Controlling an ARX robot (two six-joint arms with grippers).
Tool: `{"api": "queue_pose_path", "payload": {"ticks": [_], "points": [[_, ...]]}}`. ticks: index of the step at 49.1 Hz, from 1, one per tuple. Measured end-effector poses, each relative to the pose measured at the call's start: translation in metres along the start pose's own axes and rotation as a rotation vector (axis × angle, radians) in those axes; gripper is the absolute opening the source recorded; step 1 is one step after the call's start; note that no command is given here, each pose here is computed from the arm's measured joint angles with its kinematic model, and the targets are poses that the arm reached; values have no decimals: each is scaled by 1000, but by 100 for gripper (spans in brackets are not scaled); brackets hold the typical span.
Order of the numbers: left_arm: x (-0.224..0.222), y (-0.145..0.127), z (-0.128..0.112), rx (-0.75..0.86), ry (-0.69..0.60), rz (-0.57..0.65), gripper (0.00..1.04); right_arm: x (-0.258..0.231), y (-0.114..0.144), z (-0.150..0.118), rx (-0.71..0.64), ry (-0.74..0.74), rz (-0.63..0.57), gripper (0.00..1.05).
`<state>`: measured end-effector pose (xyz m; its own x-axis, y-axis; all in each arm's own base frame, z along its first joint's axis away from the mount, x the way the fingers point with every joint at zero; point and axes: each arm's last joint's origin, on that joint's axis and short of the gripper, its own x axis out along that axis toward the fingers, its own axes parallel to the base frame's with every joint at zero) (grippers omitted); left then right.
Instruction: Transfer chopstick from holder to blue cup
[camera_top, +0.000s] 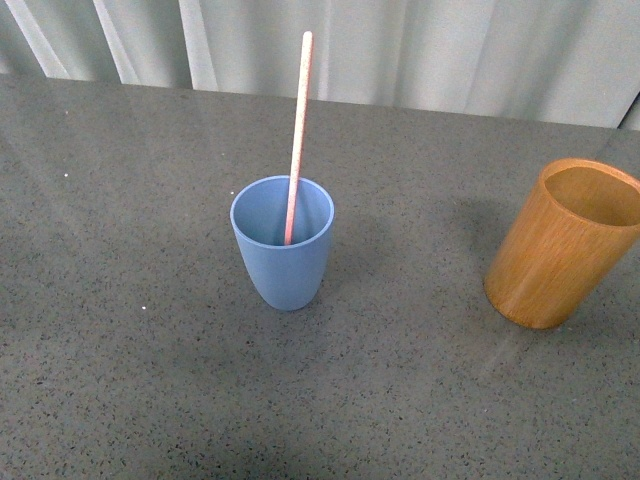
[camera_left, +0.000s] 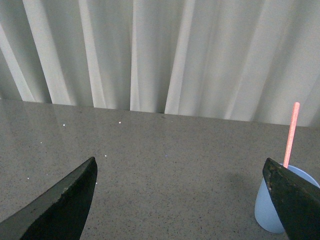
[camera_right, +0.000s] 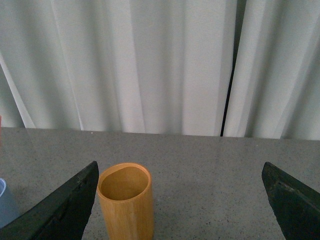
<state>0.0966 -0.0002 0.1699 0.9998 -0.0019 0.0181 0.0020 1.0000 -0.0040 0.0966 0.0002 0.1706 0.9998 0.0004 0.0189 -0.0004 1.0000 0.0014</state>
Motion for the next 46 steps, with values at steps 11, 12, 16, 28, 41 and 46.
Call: {"api": "queue_pose_path", "payload": {"ticks": [11,12,16,28,41,46], "points": [[0,0,0,0,0,0,98,0,0,0,0,0,0,95],[0,0,0,0,0,0,98,0,0,0,0,0,0,95],[0,0,0,0,0,0,98,0,0,0,0,0,0,95],[0,0,0,0,0,0,98,0,0,0,0,0,0,95],[0,0,0,0,0,0,98,0,0,0,0,0,0,95],[0,0,0,0,0,0,98,0,0,0,0,0,0,95]]}}
